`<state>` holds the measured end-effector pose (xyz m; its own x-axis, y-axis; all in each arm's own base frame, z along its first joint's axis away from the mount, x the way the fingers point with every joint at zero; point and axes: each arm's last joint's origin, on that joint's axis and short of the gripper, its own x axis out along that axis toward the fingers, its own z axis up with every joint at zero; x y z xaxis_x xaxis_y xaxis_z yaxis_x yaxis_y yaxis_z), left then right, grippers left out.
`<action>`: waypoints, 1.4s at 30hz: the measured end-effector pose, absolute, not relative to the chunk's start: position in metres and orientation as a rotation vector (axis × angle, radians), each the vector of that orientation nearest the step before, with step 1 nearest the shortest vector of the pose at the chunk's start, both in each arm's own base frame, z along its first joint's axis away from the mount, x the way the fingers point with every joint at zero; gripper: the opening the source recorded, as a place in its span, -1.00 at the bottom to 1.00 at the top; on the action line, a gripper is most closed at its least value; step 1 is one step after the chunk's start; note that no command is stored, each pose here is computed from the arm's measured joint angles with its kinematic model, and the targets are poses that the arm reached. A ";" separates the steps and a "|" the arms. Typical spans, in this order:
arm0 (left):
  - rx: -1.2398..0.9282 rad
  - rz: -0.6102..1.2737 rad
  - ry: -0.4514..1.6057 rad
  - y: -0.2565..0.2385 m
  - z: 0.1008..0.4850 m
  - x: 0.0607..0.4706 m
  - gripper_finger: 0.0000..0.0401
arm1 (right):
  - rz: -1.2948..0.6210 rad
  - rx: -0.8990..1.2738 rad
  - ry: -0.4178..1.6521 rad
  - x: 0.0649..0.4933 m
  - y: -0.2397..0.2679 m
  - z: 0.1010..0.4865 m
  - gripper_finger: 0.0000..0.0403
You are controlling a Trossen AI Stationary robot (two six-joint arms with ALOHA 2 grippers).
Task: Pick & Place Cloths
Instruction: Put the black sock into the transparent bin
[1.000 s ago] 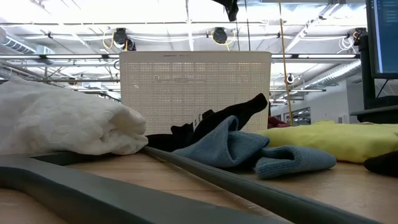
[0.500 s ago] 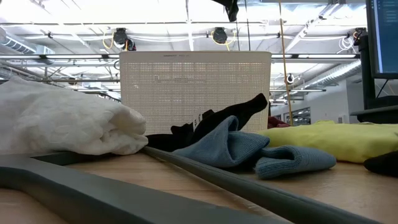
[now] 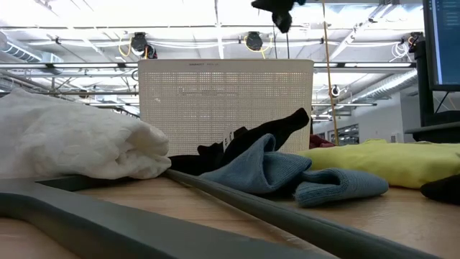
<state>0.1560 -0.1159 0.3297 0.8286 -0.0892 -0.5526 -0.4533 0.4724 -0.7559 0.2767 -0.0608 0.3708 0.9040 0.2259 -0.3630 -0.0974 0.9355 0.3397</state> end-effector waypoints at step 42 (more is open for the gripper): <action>-0.351 0.275 0.413 -0.024 0.256 0.194 0.47 | 0.502 0.216 1.127 0.290 0.089 0.283 -0.32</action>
